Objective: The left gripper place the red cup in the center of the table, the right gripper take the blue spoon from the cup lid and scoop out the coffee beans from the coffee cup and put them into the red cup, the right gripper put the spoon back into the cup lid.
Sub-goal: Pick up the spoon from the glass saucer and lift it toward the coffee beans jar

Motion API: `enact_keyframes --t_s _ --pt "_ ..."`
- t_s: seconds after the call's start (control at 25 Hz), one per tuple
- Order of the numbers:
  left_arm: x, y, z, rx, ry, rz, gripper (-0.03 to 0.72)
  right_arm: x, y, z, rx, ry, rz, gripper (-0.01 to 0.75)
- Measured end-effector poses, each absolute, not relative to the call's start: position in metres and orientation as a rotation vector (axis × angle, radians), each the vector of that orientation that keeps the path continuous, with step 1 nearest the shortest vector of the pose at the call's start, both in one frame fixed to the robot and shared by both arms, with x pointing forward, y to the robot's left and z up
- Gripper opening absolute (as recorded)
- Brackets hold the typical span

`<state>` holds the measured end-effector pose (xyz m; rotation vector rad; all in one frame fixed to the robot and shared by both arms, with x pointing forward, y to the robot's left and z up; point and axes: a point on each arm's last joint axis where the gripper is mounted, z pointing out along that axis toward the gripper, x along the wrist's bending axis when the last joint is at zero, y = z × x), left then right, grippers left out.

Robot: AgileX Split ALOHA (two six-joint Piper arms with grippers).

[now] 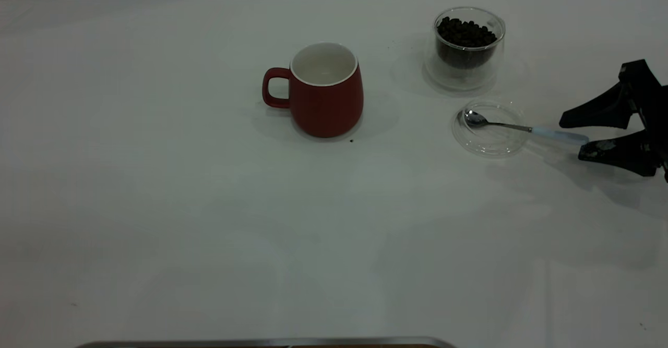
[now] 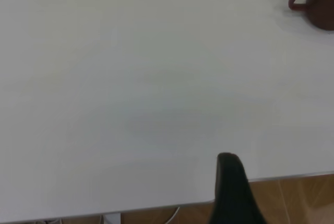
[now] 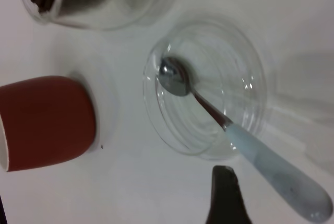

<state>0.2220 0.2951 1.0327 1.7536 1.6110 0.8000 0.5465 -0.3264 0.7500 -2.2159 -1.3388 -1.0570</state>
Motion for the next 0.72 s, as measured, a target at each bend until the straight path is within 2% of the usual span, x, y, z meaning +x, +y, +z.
enact_keyframes --t_s 0.72 --pt "0.222 0.295 1.033 1.754 1.611 0.8 0.533 0.549 -0.315 0.747 -2.16 -1.35 -1.071 0.546"
